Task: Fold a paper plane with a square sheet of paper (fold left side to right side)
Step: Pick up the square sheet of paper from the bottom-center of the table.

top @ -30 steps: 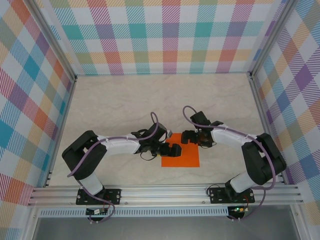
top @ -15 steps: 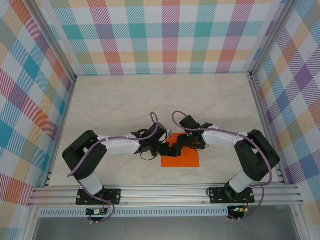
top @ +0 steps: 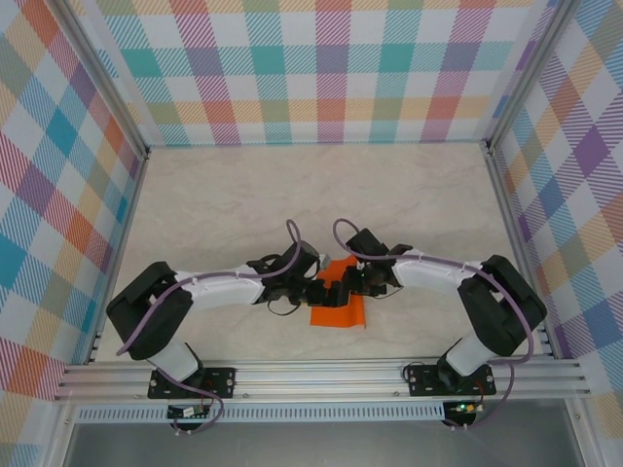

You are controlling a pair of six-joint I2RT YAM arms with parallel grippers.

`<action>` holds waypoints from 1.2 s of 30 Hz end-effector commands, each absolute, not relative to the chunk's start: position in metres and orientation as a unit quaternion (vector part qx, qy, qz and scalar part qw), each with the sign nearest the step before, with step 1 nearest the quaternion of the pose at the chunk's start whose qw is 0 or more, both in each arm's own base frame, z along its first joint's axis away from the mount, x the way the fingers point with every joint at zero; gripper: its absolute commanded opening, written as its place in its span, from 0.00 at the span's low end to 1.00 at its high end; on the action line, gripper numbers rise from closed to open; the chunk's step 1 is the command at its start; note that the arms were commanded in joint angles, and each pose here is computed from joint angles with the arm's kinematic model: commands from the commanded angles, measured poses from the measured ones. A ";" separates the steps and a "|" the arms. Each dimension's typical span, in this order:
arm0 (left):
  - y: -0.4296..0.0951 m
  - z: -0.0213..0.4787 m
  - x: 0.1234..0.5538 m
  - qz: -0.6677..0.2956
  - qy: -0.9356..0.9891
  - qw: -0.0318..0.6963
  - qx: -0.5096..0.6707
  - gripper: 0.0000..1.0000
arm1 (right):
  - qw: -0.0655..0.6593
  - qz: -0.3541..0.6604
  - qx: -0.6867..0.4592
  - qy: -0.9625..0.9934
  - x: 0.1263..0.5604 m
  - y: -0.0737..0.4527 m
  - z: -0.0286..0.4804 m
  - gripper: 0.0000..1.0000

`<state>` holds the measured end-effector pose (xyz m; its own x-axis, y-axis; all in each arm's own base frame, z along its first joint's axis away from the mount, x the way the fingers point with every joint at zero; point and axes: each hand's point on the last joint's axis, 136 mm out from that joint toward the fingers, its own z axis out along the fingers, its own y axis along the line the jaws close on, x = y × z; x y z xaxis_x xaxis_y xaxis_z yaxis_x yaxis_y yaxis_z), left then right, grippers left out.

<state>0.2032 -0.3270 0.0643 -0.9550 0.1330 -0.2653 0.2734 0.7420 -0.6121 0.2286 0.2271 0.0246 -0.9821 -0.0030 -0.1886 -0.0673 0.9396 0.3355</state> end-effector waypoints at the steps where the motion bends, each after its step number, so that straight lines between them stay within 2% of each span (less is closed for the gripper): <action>1: -0.309 0.099 0.221 -0.363 0.916 0.152 0.081 1.00 | 0.080 0.255 -0.022 0.963 0.222 0.239 0.040 0.25; 8: -0.262 0.152 0.244 -0.436 0.878 0.194 0.028 1.00 | 0.145 0.402 -0.019 0.904 0.240 0.230 0.096 0.21; 12: -0.246 0.192 0.256 -0.508 0.832 0.222 0.016 1.00 | 0.207 0.473 -0.037 0.855 0.248 0.215 0.154 0.21; 15: -0.250 0.237 0.256 -0.563 0.786 0.249 0.049 1.00 | 0.250 0.510 -0.072 0.820 0.244 0.212 0.204 0.20; 21: -0.260 0.319 0.249 -0.614 0.716 0.307 0.130 1.00 | 0.315 0.553 -0.138 0.759 0.229 0.216 0.297 0.21; 29: -0.268 0.370 0.245 -0.634 0.673 0.335 0.184 1.00 | 0.339 0.603 -0.200 0.694 0.207 0.225 0.376 0.20; 36: -0.287 0.393 0.228 -0.647 0.644 0.332 0.235 1.00 | 0.342 0.627 -0.251 0.653 0.184 0.240 0.413 0.20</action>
<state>0.2420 -0.2780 0.3698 -0.7181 -0.1556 -0.6783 0.6672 0.1232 -0.7346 0.1996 0.2345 0.3854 -0.6881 0.1151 -0.7164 -0.6963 0.1726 0.6966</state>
